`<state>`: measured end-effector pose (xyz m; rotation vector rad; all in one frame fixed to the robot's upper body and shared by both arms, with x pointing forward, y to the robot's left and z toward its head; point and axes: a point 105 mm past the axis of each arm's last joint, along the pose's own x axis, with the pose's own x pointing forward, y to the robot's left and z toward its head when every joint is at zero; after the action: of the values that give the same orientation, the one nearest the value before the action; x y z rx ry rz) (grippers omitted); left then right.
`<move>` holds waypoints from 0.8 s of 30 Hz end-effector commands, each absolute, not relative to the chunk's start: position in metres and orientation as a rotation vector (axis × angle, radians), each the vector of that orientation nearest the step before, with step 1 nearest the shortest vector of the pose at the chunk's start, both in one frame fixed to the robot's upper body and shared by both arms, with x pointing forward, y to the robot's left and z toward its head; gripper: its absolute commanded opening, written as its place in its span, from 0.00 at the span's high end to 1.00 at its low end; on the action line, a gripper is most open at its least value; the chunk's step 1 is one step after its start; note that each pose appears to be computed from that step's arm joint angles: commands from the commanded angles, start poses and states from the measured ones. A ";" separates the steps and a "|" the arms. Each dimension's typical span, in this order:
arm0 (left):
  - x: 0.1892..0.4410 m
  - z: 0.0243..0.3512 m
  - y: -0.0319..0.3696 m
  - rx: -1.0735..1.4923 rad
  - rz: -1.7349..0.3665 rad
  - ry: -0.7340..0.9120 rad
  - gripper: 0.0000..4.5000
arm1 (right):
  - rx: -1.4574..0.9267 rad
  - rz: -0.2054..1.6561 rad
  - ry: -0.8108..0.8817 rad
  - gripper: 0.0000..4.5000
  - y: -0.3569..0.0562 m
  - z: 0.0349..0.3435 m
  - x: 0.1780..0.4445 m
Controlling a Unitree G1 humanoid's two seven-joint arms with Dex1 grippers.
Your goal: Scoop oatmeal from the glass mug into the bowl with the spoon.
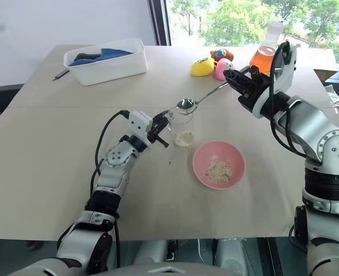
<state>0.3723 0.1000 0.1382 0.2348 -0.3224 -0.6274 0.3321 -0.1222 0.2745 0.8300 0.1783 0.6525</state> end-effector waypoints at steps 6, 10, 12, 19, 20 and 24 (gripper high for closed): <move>0.368 0.137 0.096 0.251 -0.631 -0.327 0.99 | 0.566 0.746 0.149 1.00 -0.094 0.282 0.329; 0.368 0.137 0.098 0.253 -0.624 -0.327 1.00 | 0.502 0.781 0.139 0.92 -0.084 0.284 0.326; 0.369 0.138 0.099 0.252 -0.620 -0.326 1.00 | 0.485 0.797 0.133 0.78 -0.080 0.285 0.325; 0.369 0.138 0.099 0.250 -0.620 -0.324 1.00 | 0.488 0.798 0.104 0.04 -0.081 0.289 0.327; 0.369 0.138 0.099 0.250 -0.619 -0.324 1.00 | 0.504 0.797 0.091 0.04 -0.082 0.293 0.327; 0.369 0.137 0.099 0.243 -0.618 -0.322 1.00 | 0.541 0.773 0.048 0.04 -0.094 0.304 0.329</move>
<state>0.3706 0.0993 0.1391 0.2417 -0.3287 -0.6174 0.3342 -0.0845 0.2779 0.5185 0.1482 0.7619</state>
